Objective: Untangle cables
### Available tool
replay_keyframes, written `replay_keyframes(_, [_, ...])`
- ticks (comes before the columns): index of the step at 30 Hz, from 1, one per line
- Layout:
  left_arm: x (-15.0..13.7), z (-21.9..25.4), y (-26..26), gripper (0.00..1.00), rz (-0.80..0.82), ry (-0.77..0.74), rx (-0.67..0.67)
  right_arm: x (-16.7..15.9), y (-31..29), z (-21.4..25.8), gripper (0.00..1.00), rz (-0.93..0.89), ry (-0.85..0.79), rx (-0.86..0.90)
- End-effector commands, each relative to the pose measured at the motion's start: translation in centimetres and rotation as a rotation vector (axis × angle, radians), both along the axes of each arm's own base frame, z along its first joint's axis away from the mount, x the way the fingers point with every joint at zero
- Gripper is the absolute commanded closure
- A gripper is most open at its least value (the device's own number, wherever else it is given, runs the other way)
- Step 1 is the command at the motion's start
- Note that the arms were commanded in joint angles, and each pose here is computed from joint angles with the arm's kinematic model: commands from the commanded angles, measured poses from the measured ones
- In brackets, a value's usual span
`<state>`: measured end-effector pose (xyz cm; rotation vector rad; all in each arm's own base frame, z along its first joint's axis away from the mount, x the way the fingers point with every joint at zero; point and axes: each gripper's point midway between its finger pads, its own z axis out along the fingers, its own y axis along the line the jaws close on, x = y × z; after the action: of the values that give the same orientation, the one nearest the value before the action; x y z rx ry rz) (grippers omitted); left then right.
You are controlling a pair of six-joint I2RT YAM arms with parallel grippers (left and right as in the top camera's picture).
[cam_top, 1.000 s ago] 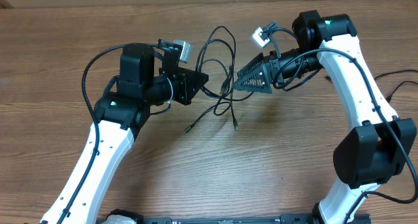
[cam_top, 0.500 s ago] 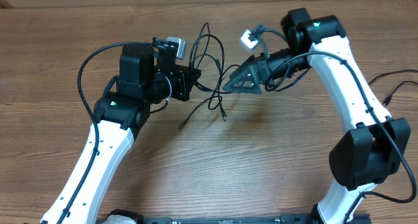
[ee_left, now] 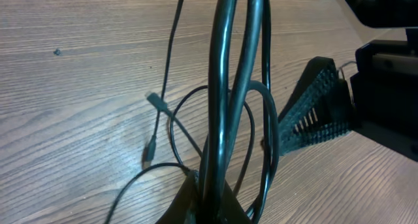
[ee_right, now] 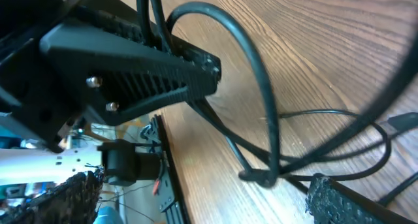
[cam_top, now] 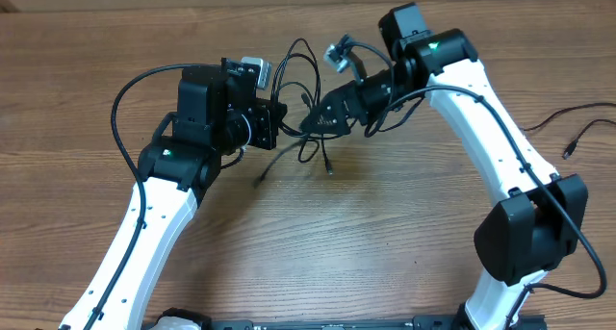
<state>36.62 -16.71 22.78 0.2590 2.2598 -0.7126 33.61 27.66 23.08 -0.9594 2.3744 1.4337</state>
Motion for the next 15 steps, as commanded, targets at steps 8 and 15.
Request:
replay_keyframes(8, [-0.1,1.6,0.1,0.96,-0.018,-0.052,-0.001,0.1,0.6,1.9,0.0,-0.001,-0.09,0.012])
replay_keyframes(15, [-0.8,1.9,-0.9,0.96,-0.077,-0.042,-0.044,0.1,1.2,2.0,0.73,0.017,-0.123,0.017])
